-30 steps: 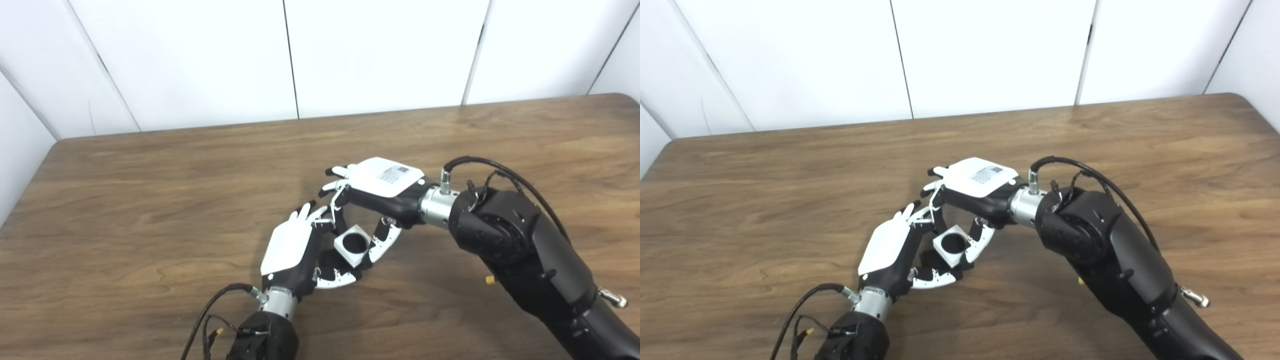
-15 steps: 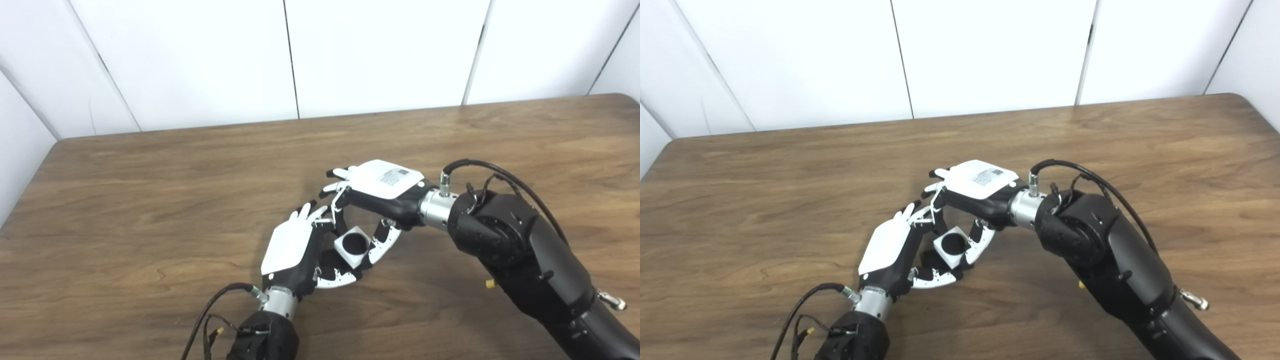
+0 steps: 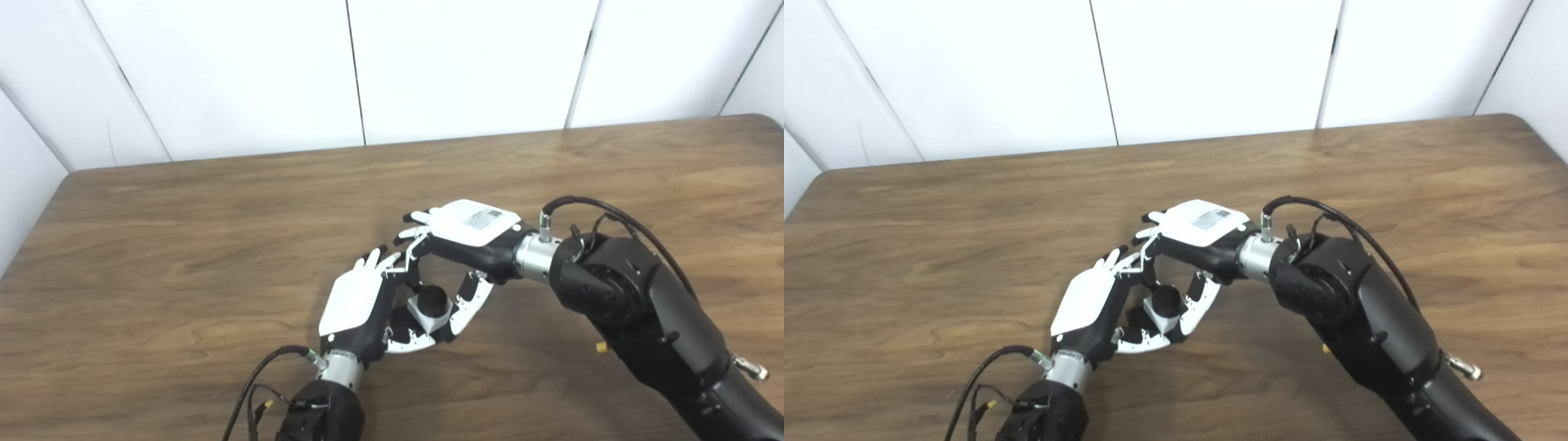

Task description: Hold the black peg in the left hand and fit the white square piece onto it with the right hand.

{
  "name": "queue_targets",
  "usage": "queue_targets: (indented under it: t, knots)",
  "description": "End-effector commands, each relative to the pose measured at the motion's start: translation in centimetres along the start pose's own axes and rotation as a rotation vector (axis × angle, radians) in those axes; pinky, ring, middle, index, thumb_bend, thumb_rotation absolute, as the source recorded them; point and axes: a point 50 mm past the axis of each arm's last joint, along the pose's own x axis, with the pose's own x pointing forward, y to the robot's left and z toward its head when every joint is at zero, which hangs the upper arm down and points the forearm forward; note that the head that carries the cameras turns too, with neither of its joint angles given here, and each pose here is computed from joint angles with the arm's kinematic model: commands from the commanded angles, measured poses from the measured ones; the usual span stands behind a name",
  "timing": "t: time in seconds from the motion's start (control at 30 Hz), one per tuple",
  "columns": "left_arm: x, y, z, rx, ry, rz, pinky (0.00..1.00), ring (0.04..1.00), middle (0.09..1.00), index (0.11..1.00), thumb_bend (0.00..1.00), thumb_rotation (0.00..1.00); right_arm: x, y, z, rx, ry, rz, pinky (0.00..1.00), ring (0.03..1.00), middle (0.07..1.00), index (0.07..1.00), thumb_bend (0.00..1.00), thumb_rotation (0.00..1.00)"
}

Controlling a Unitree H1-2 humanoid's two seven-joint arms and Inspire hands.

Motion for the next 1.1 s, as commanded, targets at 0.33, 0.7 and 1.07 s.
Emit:
queue_targets:
  t: [0.33,0.7,1.07]
  knots:
    - [-0.4,0.4,-0.8,0.093,0.041,-0.050,1.00,1.000,0.923,0.716,0.81,0.29,-0.2,-1.5,-0.2,-0.026,0.010,-0.050,1.00,1.000,0.907,0.644,0.99,0.32]
    - [-0.6,1.4,-0.9,0.122,0.061,-0.080,1.00,0.999,0.934,0.756,0.83,0.32,0.0,-1.7,-0.4,-0.017,0.006,-0.071,1.00,1.000,0.908,0.651,0.99,0.32]
    - [-0.7,1.9,-0.5,0.133,0.065,-0.095,1.00,1.000,0.949,0.791,0.85,0.32,-0.4,-1.9,-0.8,-0.010,0.019,-0.088,1.00,1.000,0.899,0.639,1.00,0.32]
